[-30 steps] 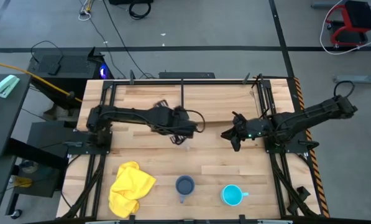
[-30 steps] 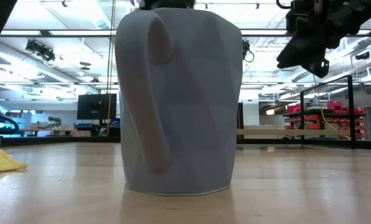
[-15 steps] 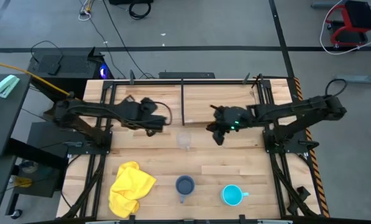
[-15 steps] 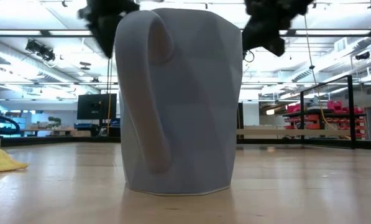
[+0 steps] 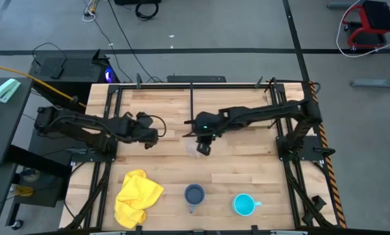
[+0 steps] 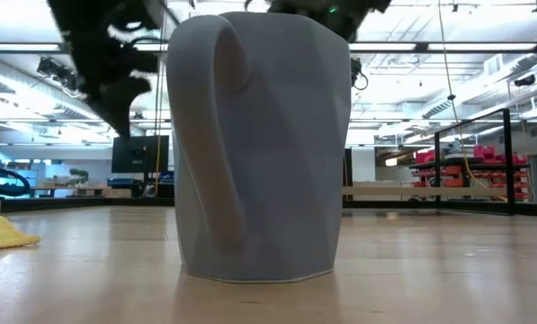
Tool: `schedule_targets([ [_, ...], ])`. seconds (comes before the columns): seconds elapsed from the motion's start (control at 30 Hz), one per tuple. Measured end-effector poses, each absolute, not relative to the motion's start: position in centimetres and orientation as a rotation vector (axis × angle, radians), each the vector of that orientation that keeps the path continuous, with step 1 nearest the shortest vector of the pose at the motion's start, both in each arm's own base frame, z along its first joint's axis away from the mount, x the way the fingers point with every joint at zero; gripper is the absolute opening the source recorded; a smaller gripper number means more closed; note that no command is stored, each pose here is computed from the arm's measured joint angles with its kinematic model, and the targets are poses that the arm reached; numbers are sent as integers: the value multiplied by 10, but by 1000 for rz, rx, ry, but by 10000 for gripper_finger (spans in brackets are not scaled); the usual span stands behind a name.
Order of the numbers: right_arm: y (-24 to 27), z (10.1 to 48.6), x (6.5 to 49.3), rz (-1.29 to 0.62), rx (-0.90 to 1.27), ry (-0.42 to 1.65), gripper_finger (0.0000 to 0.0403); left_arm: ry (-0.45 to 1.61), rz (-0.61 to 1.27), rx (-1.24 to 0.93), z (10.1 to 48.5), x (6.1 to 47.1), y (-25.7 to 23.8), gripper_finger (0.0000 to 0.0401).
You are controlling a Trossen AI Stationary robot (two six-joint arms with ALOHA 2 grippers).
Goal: Stack small to large cups/mugs on shelf
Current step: Put the transparent mug on the shelf
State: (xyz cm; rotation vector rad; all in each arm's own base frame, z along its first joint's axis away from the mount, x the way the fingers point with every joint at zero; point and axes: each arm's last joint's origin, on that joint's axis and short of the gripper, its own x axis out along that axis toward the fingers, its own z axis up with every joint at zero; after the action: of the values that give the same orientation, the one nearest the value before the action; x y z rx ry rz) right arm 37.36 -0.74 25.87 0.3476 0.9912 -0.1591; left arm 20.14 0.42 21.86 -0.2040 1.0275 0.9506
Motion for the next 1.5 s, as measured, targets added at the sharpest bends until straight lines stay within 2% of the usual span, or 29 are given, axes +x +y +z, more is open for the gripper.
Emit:
schedule_targets([
  [0.2,-17,247,387,-231,332,1086,74,1030,941,-224,192,197,4,49],
  [0.47,-21,225,393,-240,331,1157,74,984,906,-244,176,197,4,57],
  [1.37,-14,206,402,-230,325,1181,73,939,890,-266,175,201,4,53],
  [1.5,-14,206,402,-244,342,1184,56,935,890,-268,175,201,4,48],
])
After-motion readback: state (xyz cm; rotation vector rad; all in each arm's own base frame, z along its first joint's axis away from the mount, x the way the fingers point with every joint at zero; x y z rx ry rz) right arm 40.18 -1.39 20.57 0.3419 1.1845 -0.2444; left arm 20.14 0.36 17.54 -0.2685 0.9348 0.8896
